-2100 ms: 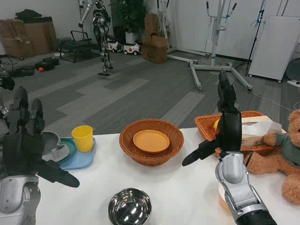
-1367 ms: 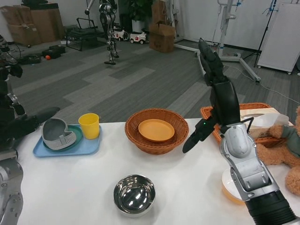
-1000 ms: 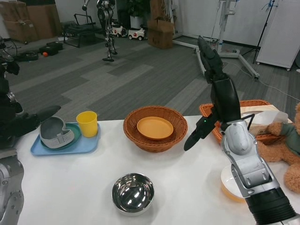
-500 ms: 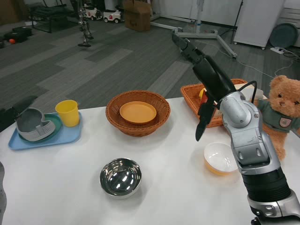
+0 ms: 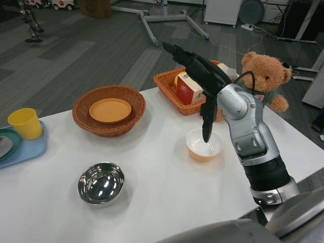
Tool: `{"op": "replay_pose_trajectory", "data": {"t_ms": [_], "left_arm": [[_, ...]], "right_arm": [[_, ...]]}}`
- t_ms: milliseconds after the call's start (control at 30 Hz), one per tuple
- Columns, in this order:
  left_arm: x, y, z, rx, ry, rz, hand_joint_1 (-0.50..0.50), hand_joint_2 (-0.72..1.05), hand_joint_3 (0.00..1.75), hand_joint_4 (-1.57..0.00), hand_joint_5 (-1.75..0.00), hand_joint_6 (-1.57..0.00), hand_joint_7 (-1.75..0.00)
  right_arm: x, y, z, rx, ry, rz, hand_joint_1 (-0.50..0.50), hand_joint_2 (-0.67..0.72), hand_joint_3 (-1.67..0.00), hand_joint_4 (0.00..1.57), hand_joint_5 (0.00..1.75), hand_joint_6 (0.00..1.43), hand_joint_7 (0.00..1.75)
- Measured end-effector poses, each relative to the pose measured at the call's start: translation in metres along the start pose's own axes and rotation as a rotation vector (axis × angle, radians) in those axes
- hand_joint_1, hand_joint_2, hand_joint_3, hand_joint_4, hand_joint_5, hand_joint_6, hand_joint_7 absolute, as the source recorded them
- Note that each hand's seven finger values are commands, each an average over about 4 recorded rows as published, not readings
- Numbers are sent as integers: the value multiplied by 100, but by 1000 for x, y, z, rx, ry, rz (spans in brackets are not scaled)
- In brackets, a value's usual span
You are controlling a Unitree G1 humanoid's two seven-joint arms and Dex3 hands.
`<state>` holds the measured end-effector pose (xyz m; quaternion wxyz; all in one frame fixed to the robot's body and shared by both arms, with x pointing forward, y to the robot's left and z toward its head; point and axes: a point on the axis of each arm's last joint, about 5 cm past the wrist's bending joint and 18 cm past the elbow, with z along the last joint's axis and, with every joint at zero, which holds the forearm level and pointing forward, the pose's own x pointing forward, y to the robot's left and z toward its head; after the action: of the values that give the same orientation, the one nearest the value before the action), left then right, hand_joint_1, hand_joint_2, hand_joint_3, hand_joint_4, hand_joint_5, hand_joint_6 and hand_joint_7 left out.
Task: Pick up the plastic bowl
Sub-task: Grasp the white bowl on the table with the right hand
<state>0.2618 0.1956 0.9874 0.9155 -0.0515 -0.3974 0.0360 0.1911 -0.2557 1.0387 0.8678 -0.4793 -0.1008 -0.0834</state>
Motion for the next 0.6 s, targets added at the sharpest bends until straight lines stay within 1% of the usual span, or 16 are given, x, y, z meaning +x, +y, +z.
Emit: {"op": "replay_pose_trajectory", "data": {"t_ms": [100, 200, 500, 600], "left_arm": [[1, -2, -2, -5, 10, -9, -50, 60, 0, 0, 0, 0, 0], [1, -3, -4, -8, 20, -10, -50, 60, 0, 0, 0, 0, 0], [2, -4, -5, -12, 23, -16, -50, 60, 0, 0, 0, 0, 0], [3, -4, -5, -12, 22, -17, -50, 60, 0, 0, 0, 0, 0]], "right_arm": [[-2, 1, -1, -110, 51, -14, -46, 72, 0, 0, 0, 0, 0], [-7, 5, -5, -169, 97, 5, -46, 72, 0, 0, 0, 0, 0], [-23, 13, -18, -205, 176, 69, -46, 72, 0, 0, 0, 0, 0], [-25, 14, -20, -222, 195, 77, -46, 72, 0, 0, 0, 0, 0]]}}
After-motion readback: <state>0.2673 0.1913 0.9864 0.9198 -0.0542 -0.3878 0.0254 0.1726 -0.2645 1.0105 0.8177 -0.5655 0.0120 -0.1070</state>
